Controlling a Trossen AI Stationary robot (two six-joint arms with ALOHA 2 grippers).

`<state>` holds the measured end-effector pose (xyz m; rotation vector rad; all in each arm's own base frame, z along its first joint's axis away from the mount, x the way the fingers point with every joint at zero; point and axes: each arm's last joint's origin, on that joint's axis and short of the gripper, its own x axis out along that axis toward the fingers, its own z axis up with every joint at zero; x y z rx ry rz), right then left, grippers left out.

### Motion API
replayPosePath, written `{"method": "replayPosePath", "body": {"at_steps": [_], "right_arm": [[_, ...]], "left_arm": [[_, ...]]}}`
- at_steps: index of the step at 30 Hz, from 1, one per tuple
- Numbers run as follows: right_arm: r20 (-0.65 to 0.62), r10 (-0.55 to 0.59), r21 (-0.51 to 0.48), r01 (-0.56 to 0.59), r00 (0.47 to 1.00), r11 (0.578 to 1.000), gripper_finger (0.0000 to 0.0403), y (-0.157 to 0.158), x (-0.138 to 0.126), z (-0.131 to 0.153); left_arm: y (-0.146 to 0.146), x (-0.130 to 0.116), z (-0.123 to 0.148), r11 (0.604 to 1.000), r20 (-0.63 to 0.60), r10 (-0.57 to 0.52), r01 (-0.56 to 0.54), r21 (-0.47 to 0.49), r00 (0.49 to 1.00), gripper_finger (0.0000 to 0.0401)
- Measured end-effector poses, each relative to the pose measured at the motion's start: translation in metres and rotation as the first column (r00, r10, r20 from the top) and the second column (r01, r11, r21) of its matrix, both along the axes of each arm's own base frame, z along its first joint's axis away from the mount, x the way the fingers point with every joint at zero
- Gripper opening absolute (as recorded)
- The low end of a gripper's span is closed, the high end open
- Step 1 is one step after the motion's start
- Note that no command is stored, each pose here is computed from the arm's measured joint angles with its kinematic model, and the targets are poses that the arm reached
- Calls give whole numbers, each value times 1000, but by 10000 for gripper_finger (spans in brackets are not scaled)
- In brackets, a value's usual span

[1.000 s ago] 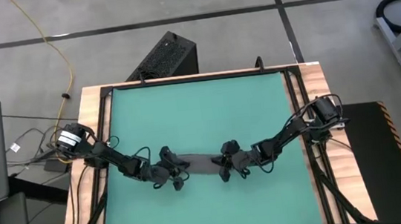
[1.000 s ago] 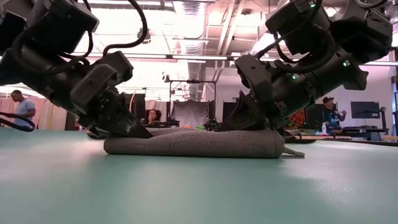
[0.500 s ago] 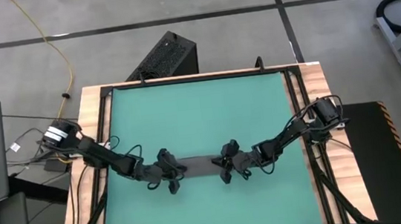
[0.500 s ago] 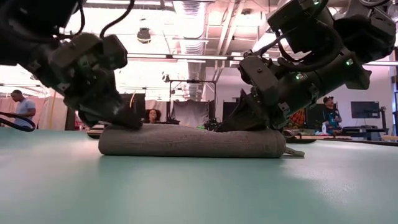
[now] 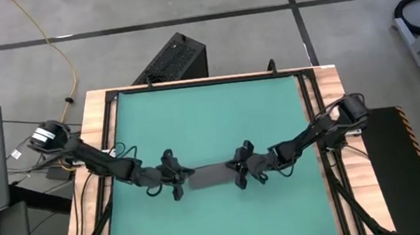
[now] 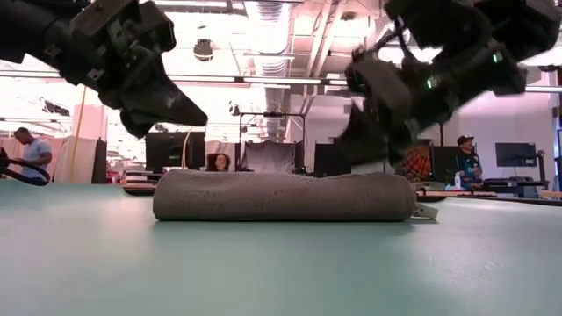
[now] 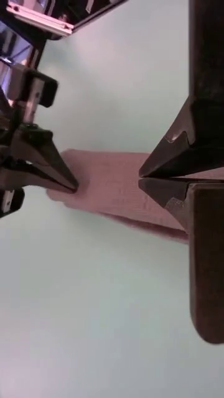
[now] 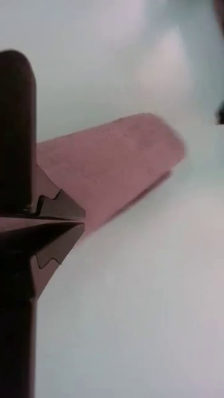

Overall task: Roll towel
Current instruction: Roll the gray towel, then return to Home Position

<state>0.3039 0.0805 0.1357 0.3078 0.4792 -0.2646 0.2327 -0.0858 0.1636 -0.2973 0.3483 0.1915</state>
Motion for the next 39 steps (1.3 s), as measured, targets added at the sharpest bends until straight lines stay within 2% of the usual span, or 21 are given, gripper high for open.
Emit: {"method": "replayPosePath", "body": {"at_steps": [6, 9, 12, 17, 24, 29, 34, 39], "right_arm": [[59, 3, -8, -2, 998, 1000, 45, -5, -4, 26], [142, 56, -74, -46, 988, 996, 45, -4, -11, 55], [217, 126, -175, -89, 968, 981, 45, -6, -25, 89], [267, 185, -276, -109, 946, 955, 45, -20, -68, 141], [276, 187, -298, -101, 943, 949, 45, -42, -140, 176], [309, 159, -286, -67, 938, 956, 45, -54, -177, 177], [340, 120, -285, -19, 933, 958, 45, -62, -197, 143], [453, 91, -224, 15, 887, 974, 45, -68, -217, 107]], "left_arm": [[1, -2, 11, 999, 40, -17, 16, 30, 999, 0], [4, -7, 27, 998, 101, -20, 13, 68, 995, 0], [6, -16, 52, 986, 196, -119, 93, 135, 973, 0], [24, -47, 94, 972, 328, -161, 93, 213, 931, 0], [54, -100, 122, 966, 407, -175, 76, 247, 897, 0], [67, -130, 124, 973, 428, -167, 80, 215, 888, 0], [72, -144, 107, 975, 446, -157, 68, 209, 881, 0], [72, -147, 74, 985, 468, -136, 70, 156, 873, 0]]}}
